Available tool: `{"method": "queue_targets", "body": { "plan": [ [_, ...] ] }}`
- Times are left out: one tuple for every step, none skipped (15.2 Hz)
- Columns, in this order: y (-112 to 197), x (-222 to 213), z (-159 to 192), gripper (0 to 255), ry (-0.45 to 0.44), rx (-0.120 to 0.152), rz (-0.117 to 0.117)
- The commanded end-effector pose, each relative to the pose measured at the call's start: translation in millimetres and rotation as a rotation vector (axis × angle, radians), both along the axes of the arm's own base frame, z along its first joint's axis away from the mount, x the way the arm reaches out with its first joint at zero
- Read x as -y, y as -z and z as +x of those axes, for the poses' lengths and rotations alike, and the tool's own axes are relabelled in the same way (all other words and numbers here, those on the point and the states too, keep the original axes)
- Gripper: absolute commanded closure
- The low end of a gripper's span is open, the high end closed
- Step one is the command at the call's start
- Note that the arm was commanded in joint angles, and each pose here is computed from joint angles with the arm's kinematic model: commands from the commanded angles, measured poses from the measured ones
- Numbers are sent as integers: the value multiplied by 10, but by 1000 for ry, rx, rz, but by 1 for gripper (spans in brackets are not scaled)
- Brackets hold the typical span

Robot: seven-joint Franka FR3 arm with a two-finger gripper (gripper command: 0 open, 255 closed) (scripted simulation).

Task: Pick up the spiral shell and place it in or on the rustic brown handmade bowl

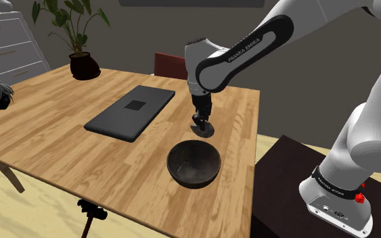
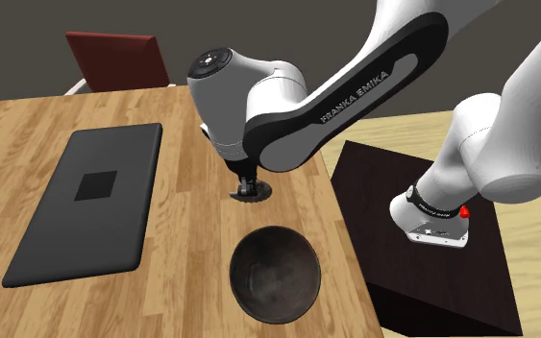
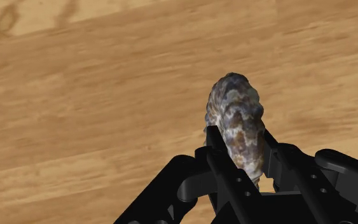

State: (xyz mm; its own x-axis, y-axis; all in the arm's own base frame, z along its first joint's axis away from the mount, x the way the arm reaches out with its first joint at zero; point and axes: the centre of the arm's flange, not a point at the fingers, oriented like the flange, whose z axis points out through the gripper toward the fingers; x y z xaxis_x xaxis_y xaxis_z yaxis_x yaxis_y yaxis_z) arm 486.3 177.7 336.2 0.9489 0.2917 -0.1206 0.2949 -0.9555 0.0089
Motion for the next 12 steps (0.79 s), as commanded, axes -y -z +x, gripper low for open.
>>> {"method": "queue_targets", "body": {
  "plan": [
    [6, 1, -2, 255, 0, -1, 0],
    [6, 1, -3, 255, 0, -1, 0],
    [6, 1, -3, 255, 0, -1, 0],
    [6, 1, -3, 255, 0, -1, 0],
    [6, 1, -3, 255, 0, -1, 0],
    [7, -2, -1, 255, 0, -1, 0],
    [-46, -2, -2, 255, 0, -1, 0],
    [-99, -2, -1, 255, 0, -1, 0],
    [-151, -2, -1, 255, 0, -1, 0],
    [-204, -2, -1, 255, 0, -1, 0],
    [-257, -2, -1, 255, 0, -1, 0],
    [-310, -2, -1, 255, 0, -1, 0]
  ]
}}
